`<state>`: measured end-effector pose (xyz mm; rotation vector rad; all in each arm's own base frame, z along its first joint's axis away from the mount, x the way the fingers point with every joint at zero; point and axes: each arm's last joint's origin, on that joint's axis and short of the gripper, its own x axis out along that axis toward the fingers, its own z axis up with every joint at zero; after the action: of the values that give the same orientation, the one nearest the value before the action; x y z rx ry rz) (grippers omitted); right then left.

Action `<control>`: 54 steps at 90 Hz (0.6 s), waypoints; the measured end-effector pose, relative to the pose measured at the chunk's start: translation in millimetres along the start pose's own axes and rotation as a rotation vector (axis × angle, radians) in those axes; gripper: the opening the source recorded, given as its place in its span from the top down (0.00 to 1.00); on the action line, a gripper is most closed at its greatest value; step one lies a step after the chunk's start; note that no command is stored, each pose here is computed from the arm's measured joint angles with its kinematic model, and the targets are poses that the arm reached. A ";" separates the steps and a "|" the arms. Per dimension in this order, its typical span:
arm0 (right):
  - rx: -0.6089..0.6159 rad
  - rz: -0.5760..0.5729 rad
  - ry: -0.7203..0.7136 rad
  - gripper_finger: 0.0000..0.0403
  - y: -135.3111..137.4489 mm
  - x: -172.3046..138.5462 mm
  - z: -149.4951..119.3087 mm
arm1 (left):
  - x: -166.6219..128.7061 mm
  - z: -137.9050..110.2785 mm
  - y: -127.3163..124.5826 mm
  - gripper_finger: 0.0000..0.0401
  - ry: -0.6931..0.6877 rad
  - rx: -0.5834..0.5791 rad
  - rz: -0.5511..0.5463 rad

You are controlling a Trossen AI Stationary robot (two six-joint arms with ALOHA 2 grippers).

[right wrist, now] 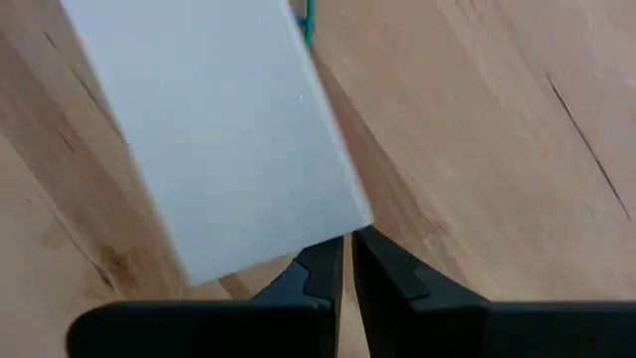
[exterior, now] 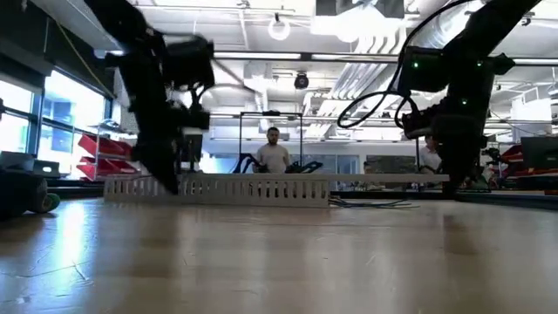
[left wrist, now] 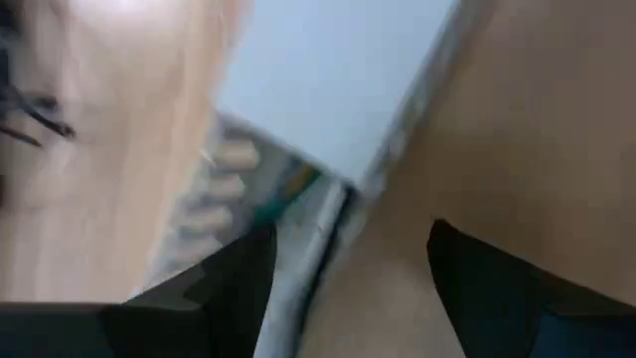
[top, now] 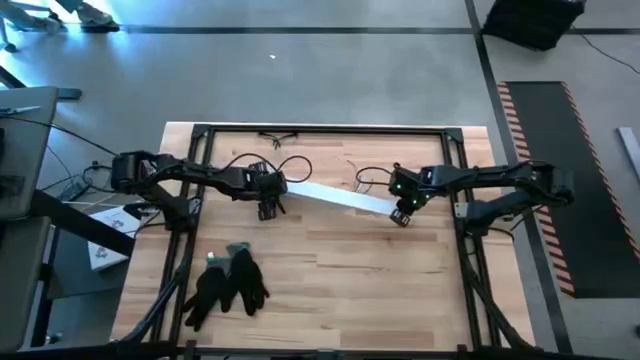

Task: Ziptie cables
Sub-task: Close the white cable duct

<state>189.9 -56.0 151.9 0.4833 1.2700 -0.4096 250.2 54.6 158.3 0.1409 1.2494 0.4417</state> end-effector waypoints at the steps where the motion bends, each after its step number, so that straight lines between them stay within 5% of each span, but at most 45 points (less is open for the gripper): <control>1: 0.000 0.000 0.000 0.97 0.0 0.0 0.0 | -2.2 0.9 -0.1 0.40 -0.001 0.000 -0.001; 18: -0.023 0.004 0.000 0.97 0.1 0.0 0.0 | -32.3 10.3 -5.8 0.40 0.006 0.081 0.000; 37: -0.036 0.004 -0.001 0.97 0.1 0.0 0.1 | -30.4 16.1 -0.1 0.40 -0.024 0.284 0.161; 54: -0.042 0.008 -0.003 0.97 0.4 0.0 0.4 | -12.3 14.6 21.3 0.40 0.033 0.285 0.069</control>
<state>190.4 -55.9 152.0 0.4521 1.2707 -0.3758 255.6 70.9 181.1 0.4214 1.3386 0.3242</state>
